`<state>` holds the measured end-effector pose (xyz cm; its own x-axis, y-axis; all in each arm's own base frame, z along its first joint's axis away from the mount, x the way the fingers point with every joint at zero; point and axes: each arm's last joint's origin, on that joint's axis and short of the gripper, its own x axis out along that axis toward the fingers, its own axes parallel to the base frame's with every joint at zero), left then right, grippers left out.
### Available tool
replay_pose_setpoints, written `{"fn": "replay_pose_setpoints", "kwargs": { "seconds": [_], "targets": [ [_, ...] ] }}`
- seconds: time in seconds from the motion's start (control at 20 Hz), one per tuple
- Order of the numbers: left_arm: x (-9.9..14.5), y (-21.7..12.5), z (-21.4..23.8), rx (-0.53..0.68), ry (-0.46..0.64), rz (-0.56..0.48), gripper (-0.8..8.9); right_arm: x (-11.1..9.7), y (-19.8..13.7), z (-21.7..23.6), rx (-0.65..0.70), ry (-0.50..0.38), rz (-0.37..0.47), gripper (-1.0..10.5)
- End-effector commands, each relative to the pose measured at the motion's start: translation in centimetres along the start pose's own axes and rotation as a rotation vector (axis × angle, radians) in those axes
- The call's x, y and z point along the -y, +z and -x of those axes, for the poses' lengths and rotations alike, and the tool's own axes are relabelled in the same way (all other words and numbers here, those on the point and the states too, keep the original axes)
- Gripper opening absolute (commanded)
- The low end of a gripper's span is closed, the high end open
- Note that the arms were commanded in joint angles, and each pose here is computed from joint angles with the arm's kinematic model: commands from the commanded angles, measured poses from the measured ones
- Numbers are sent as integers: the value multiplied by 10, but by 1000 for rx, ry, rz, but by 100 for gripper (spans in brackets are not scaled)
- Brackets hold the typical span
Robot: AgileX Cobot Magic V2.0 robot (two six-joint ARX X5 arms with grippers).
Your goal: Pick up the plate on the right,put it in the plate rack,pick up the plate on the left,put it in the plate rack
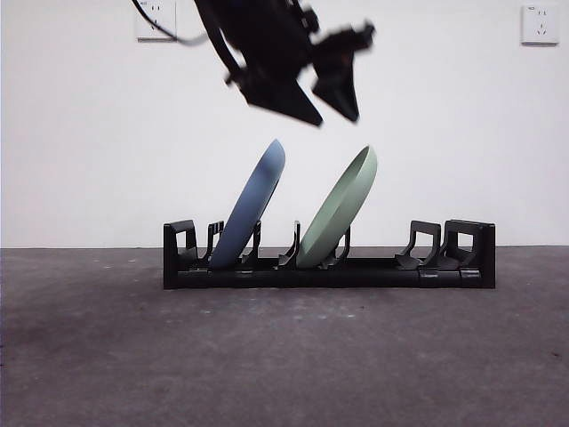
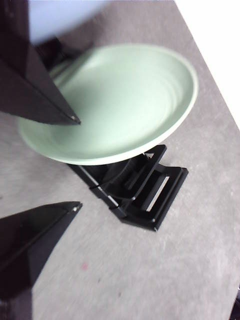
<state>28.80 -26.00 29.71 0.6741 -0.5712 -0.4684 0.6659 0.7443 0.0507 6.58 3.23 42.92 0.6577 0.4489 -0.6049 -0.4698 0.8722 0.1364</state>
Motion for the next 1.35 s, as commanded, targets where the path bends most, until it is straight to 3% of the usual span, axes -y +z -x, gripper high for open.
{"fn": "replay_pose_setpoints", "kwargs": {
  "seconds": [0.05, 0.55, 0.95, 1.0, 1.05, 1.1, 1.15, 1.35],
  "targets": [
    [5, 9, 32, -11, -27, 1, 256, 0, 0, -1, 10, 5, 27, 377],
    [11, 6, 202, -146, -220, 19, 251, -1, -5, -2, -45, 65, 73, 377],
    [7, -4, 250, -123, -219, 18, 237, -3, -5, -1, -48, 110, 74, 371],
    [7, -4, 250, -123, -219, 18, 160, -3, -6, -1, -54, 109, 72, 316],
    [7, -4, 250, -124, -219, 18, 13, -3, -7, -1, -67, 109, 70, 163],
    [7, -4, 250, -122, -219, 17, -4, -3, -8, -1, -74, 109, 69, 40],
    [7, -3, 250, -121, -220, 14, -6, -3, -8, -1, -76, 109, 70, -12],
    [7, -4, 250, -121, -219, 15, -4, -2, -8, -1, -74, 92, 45, 1]
  ]
}}
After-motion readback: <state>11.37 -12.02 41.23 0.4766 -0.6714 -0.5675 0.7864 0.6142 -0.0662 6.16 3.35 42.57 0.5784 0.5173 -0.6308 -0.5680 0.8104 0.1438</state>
